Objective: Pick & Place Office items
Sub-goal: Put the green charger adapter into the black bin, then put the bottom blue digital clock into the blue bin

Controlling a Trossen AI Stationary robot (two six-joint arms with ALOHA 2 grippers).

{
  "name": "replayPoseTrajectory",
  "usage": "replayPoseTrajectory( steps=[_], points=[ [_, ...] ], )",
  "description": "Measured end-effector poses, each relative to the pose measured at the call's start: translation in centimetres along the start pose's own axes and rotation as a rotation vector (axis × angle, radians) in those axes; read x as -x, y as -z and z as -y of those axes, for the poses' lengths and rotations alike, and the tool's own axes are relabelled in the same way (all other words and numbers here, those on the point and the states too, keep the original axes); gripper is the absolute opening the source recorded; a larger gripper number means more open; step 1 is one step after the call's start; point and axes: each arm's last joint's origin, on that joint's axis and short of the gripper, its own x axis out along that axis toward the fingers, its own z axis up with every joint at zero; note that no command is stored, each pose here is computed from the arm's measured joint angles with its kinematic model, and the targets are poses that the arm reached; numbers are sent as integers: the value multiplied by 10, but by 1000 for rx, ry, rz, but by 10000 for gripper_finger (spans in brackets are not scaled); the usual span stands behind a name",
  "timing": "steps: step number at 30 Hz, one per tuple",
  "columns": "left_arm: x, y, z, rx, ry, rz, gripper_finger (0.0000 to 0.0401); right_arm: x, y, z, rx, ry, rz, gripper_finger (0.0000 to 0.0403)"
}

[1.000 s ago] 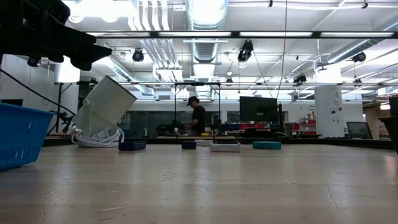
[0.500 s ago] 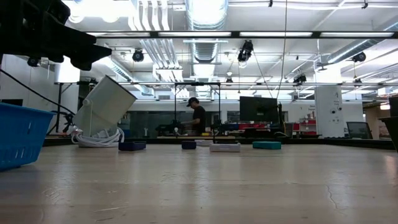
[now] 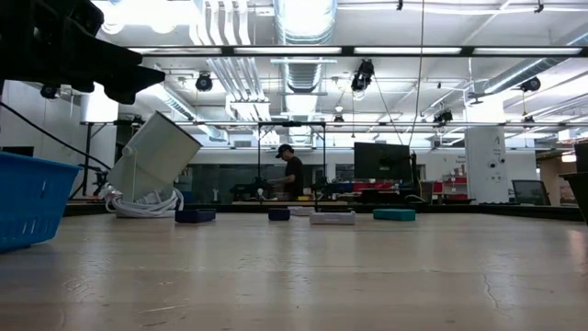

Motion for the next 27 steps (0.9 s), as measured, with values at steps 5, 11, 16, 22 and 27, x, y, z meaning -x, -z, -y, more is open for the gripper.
replayPoseTrajectory(
  steps=[5, 11, 16, 22, 27],
  points=[
    [0, 0, 0, 0, 0, 0, 290, 0, 0, 0, -67, -1, 3, 189],
    [0, 0, 0, 0, 0, 0, 289, 0, 0, 1, -68, 9, 5, 220],
    [0, 0, 0, 0, 0, 0, 291, 0, 0, 1, -93, 12, 12, 251],
    [0, 0, 0, 0, -1, 0, 289, 0, 0, 2, -103, 14, 13, 290],
    [0, 0, 0, 0, 0, 0, 291, 0, 0, 1, -102, 13, 13, 305]
  ],
)
